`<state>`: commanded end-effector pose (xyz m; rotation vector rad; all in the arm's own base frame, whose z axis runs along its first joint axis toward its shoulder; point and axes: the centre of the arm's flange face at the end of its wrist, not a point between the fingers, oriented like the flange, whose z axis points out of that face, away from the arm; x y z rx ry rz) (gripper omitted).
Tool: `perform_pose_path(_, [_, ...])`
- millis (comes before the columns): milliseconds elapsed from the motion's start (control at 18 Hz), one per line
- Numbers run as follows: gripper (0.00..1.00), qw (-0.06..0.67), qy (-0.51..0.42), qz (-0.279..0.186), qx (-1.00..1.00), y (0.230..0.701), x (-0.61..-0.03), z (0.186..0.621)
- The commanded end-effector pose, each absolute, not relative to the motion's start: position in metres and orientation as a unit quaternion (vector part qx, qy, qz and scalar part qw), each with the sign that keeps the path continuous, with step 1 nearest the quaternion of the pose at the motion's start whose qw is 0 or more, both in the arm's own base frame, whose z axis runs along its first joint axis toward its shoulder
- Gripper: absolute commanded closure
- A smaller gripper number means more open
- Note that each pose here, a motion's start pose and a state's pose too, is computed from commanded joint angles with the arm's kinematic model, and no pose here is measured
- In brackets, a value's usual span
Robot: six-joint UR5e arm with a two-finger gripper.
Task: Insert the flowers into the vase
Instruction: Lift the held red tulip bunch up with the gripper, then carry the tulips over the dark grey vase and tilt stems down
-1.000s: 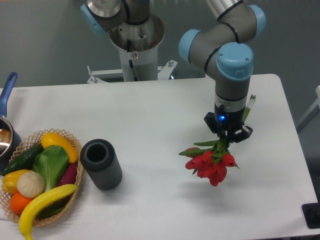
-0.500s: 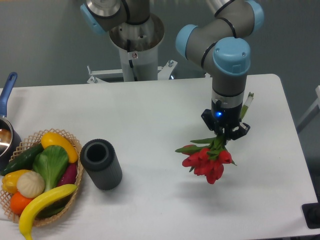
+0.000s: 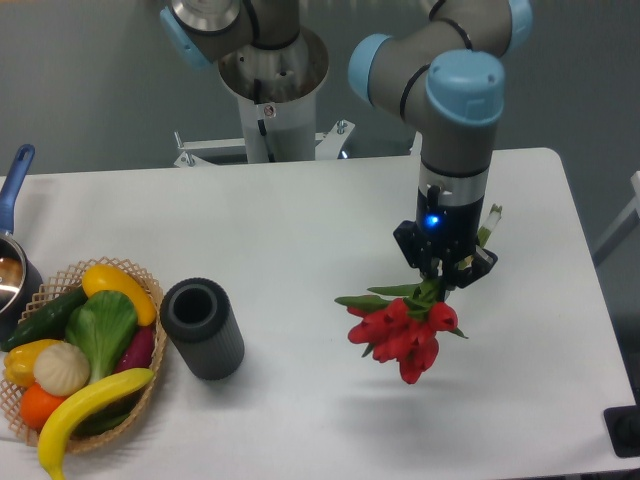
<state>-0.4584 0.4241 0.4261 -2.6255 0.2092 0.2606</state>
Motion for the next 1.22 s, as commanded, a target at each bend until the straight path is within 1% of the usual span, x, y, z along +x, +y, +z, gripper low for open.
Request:
perform_pose_path(167, [0.97,0.326,0.051,0.067,-0.942,0.425,-0.455,0.450])
perform_pose_path(278, [0.97,0.376,0.036,0.036,-0.925,0.427,-0.451,0.460])
perform_pose_path(444, [0.97,0.426,0.024,-0.008,-0.904,0.435,-0.443,0.468])
perform_pose_path(667, [0.97,0.476,0.017,-0.060,-0.877,0.446,-0.431,0.480])
perform_pose_path(944, [0.97,0.515,0.016,-0.103,-0.851,0.459,-0.422,0.491])
perform_pose_path(1000, [0.97,0.532,0.027,-0.124,-0.837,0.466,-0.415,0.493])
perform_pose_path(1222, [0.97,0.541,0.042,-0.151,-0.826,0.480,-0.394,0.490])
